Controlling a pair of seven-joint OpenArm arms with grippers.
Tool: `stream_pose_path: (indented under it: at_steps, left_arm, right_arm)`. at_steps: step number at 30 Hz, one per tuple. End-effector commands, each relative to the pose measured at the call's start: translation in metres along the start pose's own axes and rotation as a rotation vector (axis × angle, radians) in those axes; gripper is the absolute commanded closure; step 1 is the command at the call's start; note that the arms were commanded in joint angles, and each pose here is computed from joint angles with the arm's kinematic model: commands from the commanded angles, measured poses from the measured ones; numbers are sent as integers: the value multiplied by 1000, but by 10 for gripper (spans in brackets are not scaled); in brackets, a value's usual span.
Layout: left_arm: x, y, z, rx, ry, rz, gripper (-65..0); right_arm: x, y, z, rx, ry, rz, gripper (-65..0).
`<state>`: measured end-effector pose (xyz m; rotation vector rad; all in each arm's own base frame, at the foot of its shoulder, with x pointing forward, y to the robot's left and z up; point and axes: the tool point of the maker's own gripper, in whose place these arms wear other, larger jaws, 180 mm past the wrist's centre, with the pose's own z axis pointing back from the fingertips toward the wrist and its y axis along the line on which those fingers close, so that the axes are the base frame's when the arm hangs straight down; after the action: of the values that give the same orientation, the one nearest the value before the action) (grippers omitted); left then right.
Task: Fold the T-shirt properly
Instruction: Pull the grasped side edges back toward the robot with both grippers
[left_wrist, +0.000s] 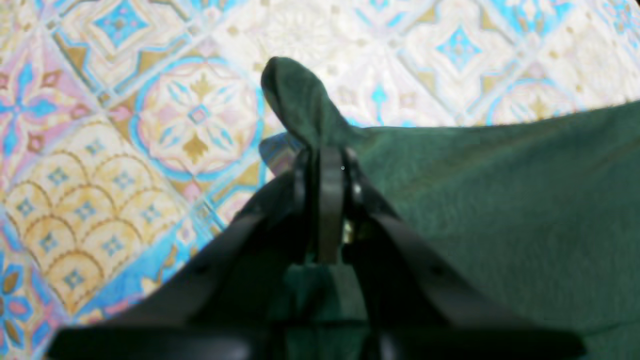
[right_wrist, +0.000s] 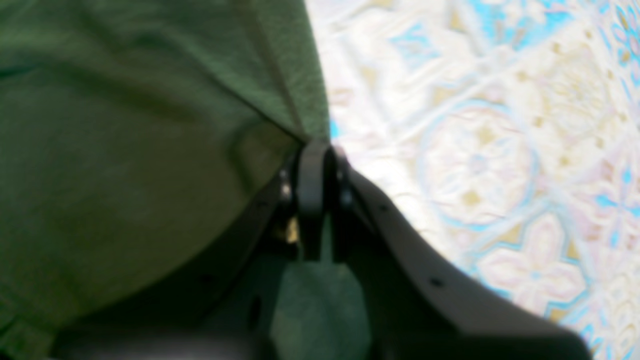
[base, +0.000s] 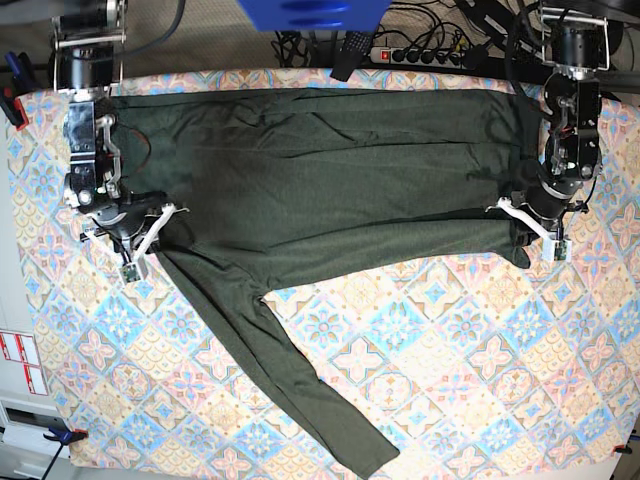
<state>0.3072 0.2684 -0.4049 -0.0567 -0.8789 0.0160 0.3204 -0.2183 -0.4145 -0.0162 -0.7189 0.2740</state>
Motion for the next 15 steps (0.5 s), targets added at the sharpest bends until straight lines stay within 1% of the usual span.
stream_pose_path:
  at_steps: [1,6,10,12,15]
  left_arm:
    - [18,10,10,11,-51,-31,0]
    - [15,31,24,60,-55,-20,0]
    - [9,46,33,95,-51,-6,0]
    - [7,55,38,113,-41,-17,0]
    - [6,57,39,115,-36,-29,0]
  right_arm:
    - [16,-5,9,-16,-54,19,-11]
    - [3,10,26,1,-58,45,-11]
    - [-7,4,42,-24,-62,33,-11]
    - [-11,5,50,-28,-65,37,-11]
    - [-16,3,61,-42,-44,40,-11]
